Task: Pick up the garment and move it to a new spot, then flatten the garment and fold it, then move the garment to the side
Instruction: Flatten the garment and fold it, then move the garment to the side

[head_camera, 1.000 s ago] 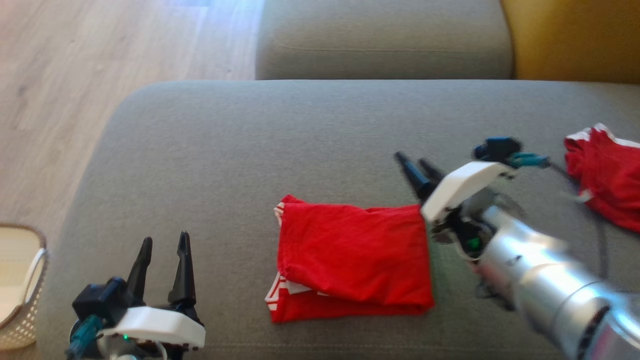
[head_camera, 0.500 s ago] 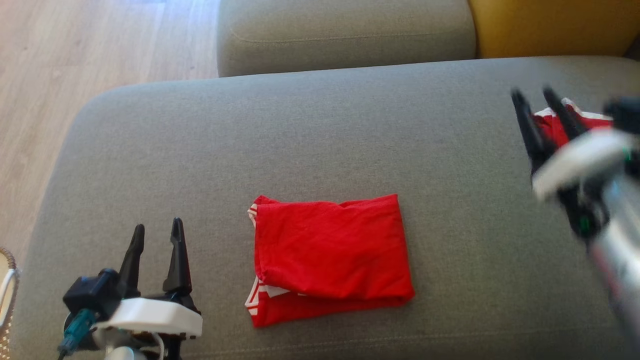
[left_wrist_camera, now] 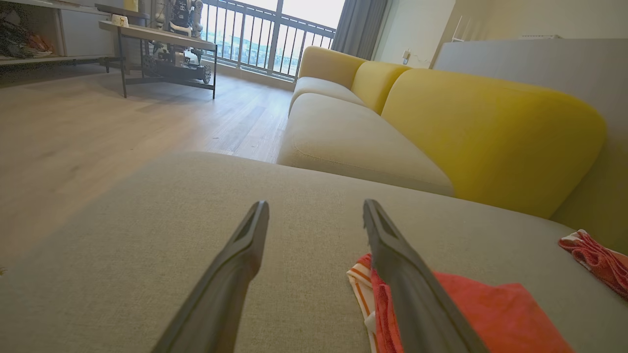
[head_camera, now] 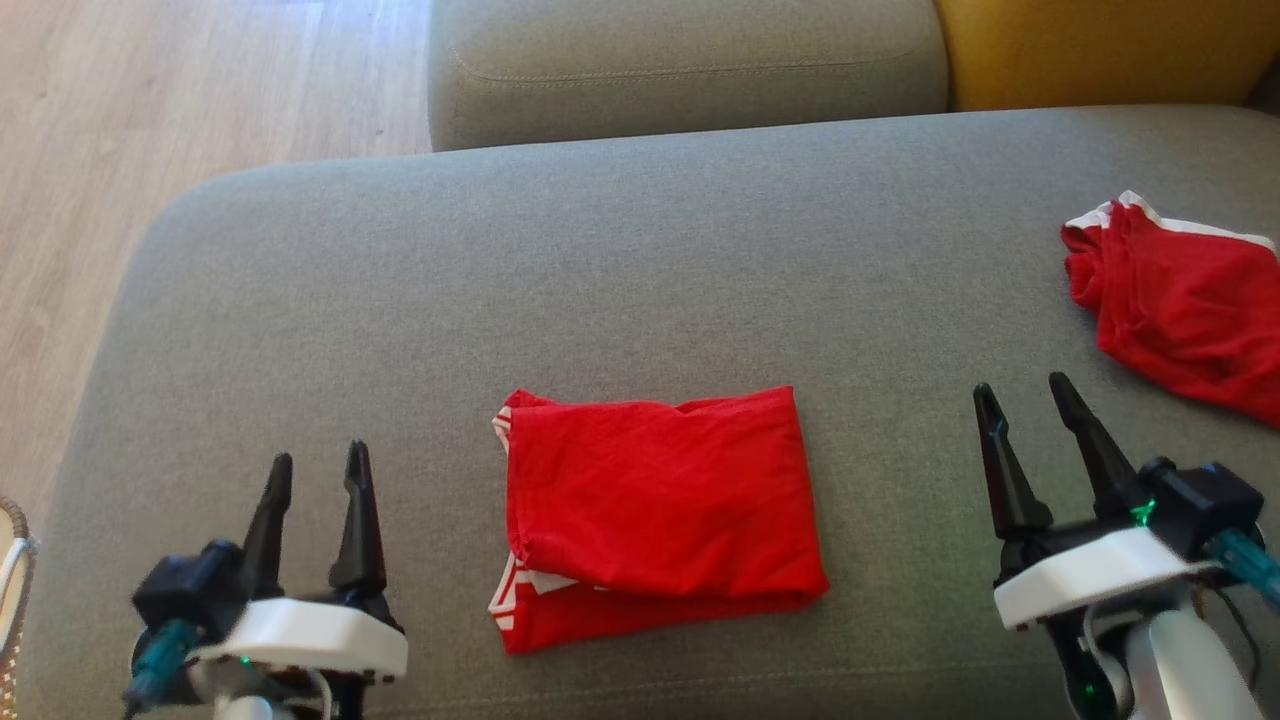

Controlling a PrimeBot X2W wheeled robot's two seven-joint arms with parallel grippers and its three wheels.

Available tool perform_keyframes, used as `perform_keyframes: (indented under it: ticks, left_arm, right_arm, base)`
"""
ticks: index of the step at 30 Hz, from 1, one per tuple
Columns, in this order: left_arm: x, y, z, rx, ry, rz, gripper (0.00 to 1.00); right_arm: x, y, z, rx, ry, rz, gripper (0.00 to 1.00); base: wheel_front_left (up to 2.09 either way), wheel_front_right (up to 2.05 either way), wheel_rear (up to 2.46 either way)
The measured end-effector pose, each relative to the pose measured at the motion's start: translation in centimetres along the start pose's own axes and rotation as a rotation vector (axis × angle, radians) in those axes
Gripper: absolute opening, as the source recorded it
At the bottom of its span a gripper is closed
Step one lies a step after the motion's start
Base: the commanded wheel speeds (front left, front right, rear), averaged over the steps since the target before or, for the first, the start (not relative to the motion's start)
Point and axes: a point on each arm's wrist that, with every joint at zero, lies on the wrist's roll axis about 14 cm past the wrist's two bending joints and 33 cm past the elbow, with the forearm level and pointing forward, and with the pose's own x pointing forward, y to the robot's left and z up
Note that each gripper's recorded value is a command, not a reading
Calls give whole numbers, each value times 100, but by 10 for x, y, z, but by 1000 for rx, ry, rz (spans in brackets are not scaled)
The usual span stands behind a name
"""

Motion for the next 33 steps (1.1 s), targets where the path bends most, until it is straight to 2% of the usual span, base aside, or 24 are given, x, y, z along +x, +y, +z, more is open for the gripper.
perform_keyframes:
  ticks: [6,19,20,21,25,33]
  left_arm:
    - [-6,-4,-19,21,62,-20,100]
    - [-10,1,-19,21,61,-3,100]
    - [-10,2,-19,21,62,-2,100]
    - [-11,3,-20,21,65,1,100]
    - [-15,9,-21,20,70,22,100]
    - [-22,29,-20,25,70,86,100]
  right_arm:
    - [-5,2,-3,-6,5,-7,100]
    - [-1,7,-3,-18,4,4,100]
    - [0,10,-4,-18,7,13,71]
    - [1,15,-6,-16,11,26,0]
    - [6,53,-17,-5,40,140,0]
    - [3,159,-50,13,155,489,0]
  base:
    - [0,0,0]
    - [0,0,0]
    - [0,0,0]
    - [0,0,0]
    - [0,0,0]
    - [0,0,0]
